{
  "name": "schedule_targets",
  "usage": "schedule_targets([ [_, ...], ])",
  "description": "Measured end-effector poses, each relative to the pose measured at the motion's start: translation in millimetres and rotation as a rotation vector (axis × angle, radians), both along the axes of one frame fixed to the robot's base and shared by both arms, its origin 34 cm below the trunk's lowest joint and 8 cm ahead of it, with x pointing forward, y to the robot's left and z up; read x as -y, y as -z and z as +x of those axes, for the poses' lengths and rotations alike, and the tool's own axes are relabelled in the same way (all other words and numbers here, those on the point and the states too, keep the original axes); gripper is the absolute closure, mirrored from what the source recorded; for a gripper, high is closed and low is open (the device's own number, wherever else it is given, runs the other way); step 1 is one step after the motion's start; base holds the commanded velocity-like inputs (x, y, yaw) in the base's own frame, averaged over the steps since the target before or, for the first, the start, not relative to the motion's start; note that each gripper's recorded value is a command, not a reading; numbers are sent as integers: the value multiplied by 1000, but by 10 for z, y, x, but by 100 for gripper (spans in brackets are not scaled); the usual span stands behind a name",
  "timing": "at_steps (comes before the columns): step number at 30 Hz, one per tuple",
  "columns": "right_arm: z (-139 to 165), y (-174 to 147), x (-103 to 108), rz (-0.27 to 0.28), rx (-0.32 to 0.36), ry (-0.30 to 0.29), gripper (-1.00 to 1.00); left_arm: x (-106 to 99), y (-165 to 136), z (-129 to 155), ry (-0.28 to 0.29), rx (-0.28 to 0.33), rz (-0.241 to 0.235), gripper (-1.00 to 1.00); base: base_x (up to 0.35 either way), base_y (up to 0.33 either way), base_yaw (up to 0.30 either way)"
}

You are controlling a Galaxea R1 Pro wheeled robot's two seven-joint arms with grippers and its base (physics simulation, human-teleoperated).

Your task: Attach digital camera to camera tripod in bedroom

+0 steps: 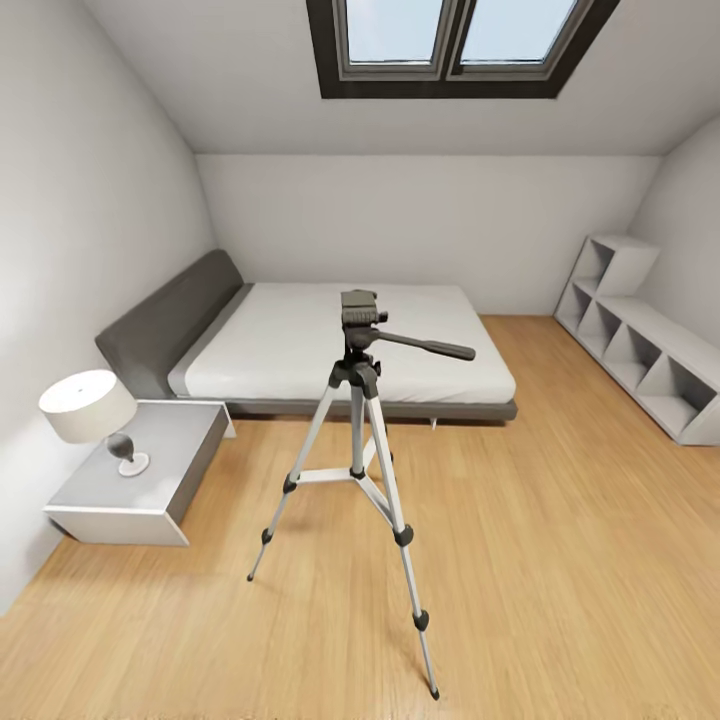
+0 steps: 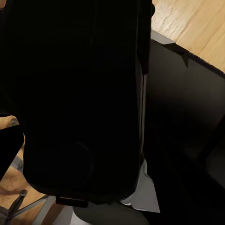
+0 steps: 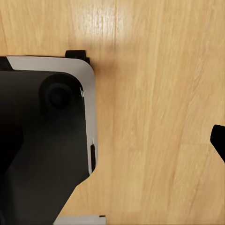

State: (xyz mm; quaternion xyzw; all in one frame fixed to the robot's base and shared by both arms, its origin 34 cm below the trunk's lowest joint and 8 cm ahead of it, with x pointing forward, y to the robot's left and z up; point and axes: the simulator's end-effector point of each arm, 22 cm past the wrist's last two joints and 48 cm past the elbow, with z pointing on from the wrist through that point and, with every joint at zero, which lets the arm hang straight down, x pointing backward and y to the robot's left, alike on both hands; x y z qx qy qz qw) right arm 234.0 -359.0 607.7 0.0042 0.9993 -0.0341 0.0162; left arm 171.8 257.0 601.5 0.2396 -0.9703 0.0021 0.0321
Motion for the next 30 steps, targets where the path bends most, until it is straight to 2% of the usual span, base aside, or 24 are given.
schedule_targets([
  [30, -47, 14, -19, 5, -14, -2, -100, 0, 6, -39, 0, -9, 0, 100, 0, 0, 0],
])
